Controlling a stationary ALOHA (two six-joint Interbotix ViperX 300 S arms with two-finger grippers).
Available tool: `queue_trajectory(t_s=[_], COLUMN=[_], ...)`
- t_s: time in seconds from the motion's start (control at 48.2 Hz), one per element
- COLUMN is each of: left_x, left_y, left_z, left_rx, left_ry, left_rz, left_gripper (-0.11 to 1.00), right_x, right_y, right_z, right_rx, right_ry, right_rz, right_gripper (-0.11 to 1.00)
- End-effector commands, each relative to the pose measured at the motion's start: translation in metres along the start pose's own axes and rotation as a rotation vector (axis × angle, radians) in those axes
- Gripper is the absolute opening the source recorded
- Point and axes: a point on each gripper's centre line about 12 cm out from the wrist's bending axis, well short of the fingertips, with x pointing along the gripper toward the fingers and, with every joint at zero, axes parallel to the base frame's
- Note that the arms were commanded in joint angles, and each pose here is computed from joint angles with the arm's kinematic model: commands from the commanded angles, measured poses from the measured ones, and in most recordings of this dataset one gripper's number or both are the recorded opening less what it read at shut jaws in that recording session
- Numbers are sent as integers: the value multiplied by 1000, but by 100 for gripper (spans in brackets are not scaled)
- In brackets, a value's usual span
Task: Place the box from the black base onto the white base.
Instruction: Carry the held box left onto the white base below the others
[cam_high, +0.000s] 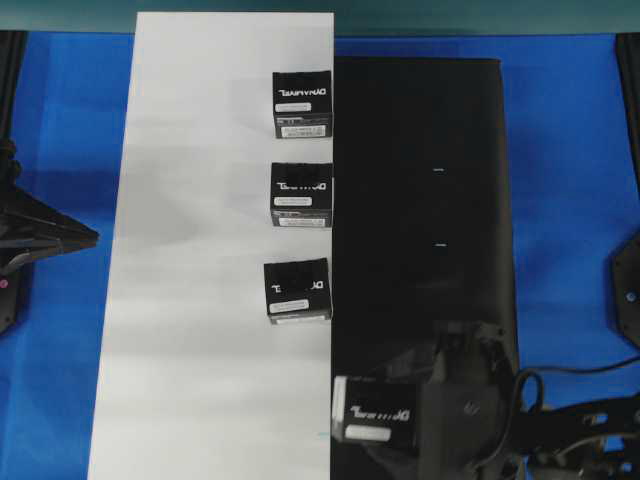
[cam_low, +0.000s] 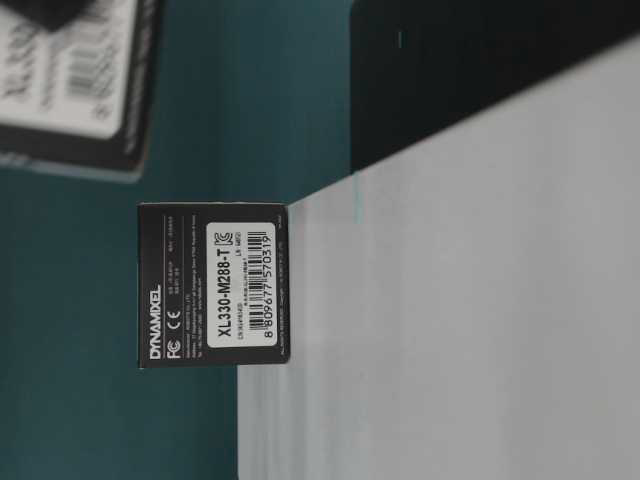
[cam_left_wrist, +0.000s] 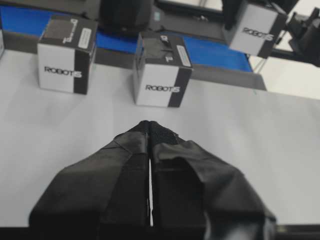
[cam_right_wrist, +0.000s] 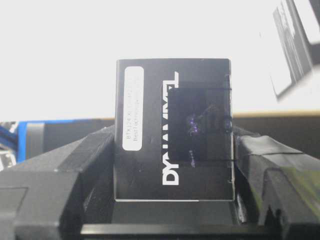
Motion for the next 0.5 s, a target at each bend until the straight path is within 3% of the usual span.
queue_trajectory(t_s=[0.0,0.269,0.477], left_x=[0,0,-1], left_y=[-3,-3,-4], left_z=[11,10,9], left_rx=[5,7,7], left_ry=[-26,-15,-6], left_rz=[-9,-12,-11], left_gripper=[-3,-3,-3], right_x=[5,22,36], right_y=[2,-1,3], right_z=[13,29,33], right_rx=[-3,25,4], right_ry=[1,6,12], right_rz=[-10,-28,-33], right_gripper=[59,59,59])
